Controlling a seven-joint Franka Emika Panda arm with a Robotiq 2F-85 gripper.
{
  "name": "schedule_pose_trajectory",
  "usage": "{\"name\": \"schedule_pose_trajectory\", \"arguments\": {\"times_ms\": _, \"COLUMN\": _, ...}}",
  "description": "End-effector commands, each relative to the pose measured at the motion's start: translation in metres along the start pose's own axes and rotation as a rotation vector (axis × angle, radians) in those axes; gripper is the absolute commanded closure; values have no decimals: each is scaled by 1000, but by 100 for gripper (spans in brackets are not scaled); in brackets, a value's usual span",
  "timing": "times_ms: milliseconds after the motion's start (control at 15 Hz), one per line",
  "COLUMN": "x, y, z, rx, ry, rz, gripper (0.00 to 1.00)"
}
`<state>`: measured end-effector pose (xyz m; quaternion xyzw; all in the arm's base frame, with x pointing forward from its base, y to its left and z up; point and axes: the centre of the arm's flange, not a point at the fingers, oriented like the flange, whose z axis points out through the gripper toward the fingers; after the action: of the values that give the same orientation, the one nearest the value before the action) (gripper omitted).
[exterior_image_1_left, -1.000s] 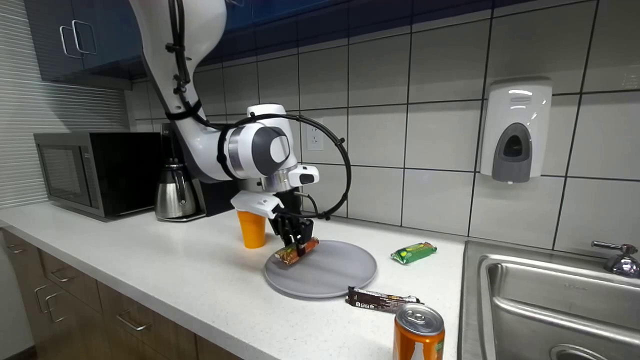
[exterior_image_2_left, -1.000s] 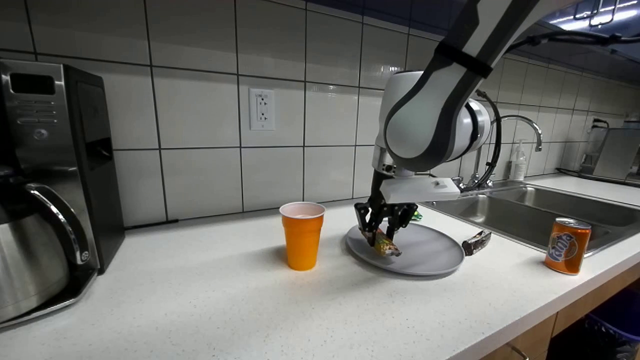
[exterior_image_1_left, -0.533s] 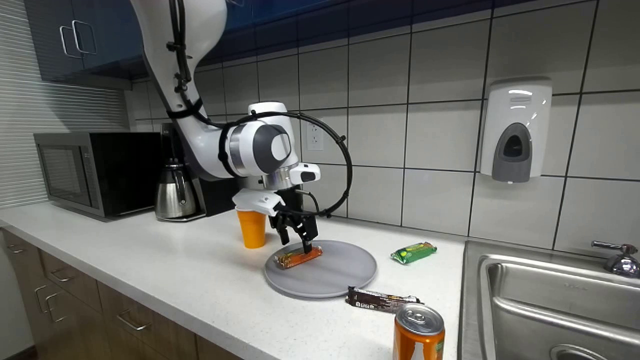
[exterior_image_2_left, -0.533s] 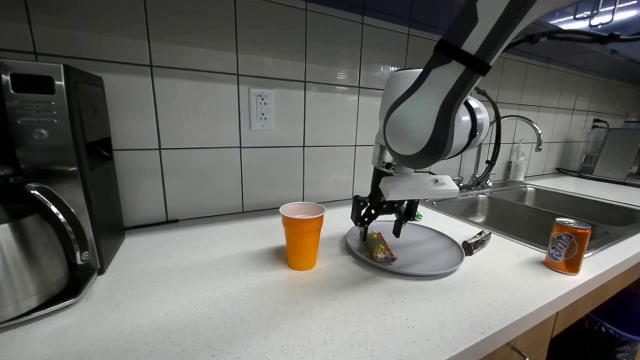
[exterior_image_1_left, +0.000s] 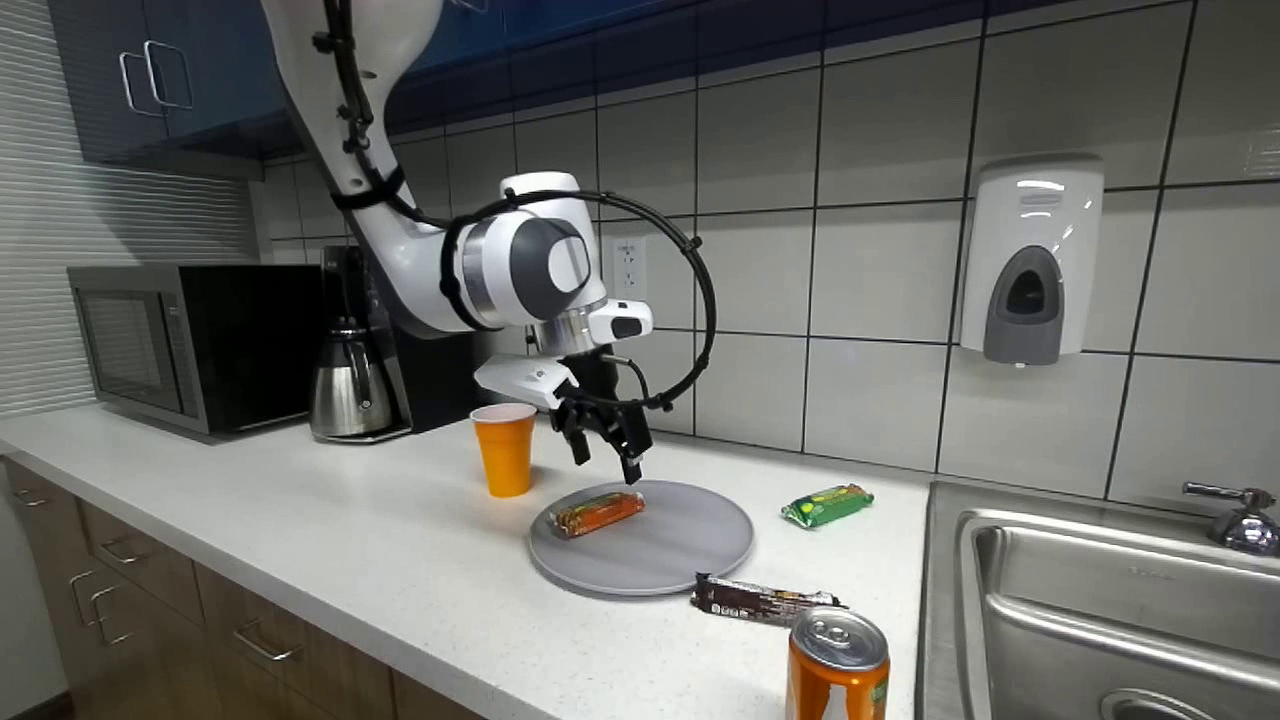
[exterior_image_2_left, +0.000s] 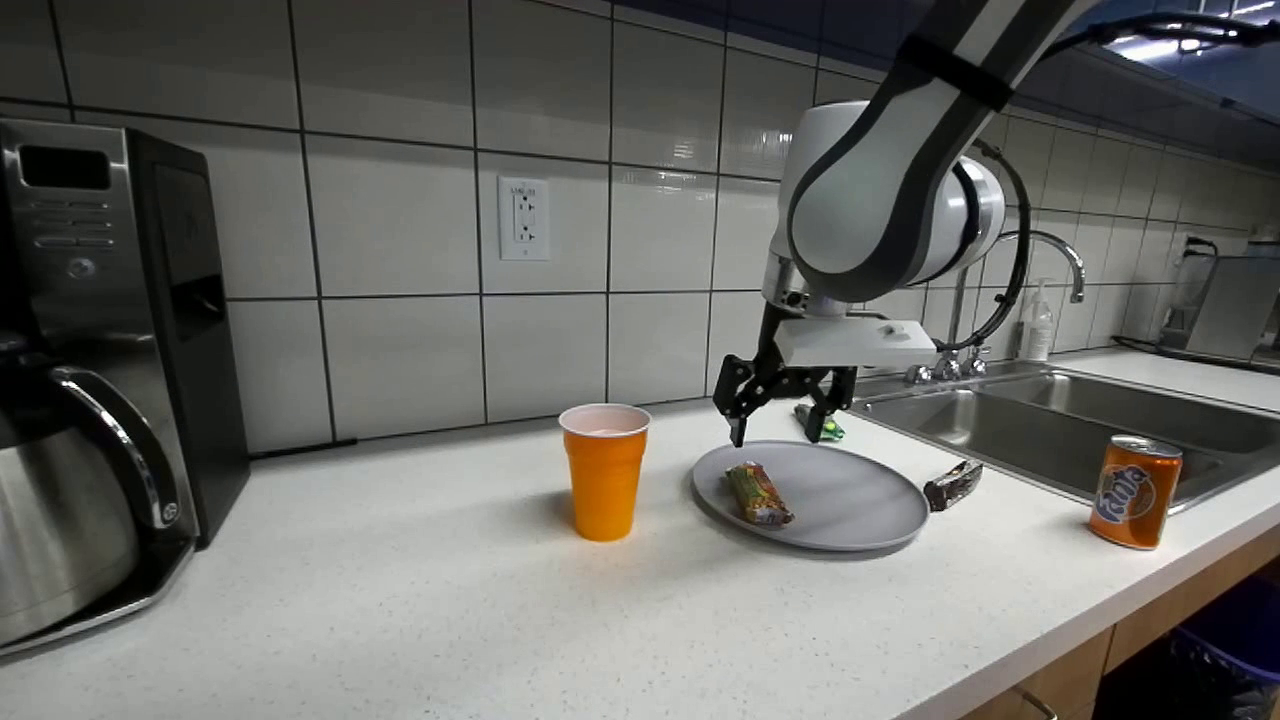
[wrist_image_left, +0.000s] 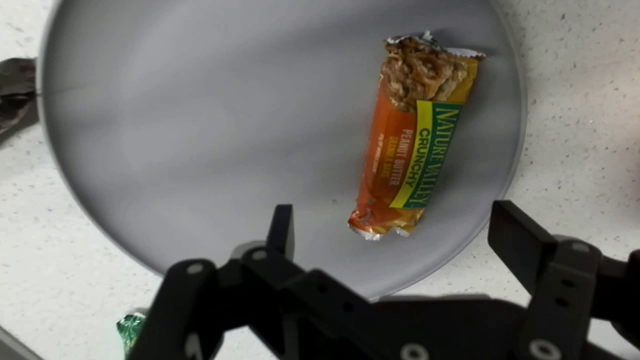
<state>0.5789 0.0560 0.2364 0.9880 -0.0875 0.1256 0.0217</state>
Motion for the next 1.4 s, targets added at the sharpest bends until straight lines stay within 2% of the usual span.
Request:
{"name": "schedule_pose_trajectory", "arguments": {"times_ms": 0, "x": -16, "y": 12, "z": -31, "rx": -37, "ry": -6, "rz": 70, "gripper": 0}}
{"name": "schedule_pose_trajectory", "arguments": {"times_ms": 800, "x": -42, "y": 65, "z": -70, "rx": -134, "ry": -34, "rz": 320, "gripper": 0}}
{"name": "schedule_pose_trajectory", "arguments": {"times_ms": 1333, "x": -51, "y": 125, "z": -74, "rx": -161, "ry": -50, "rz": 447, "gripper": 0}}
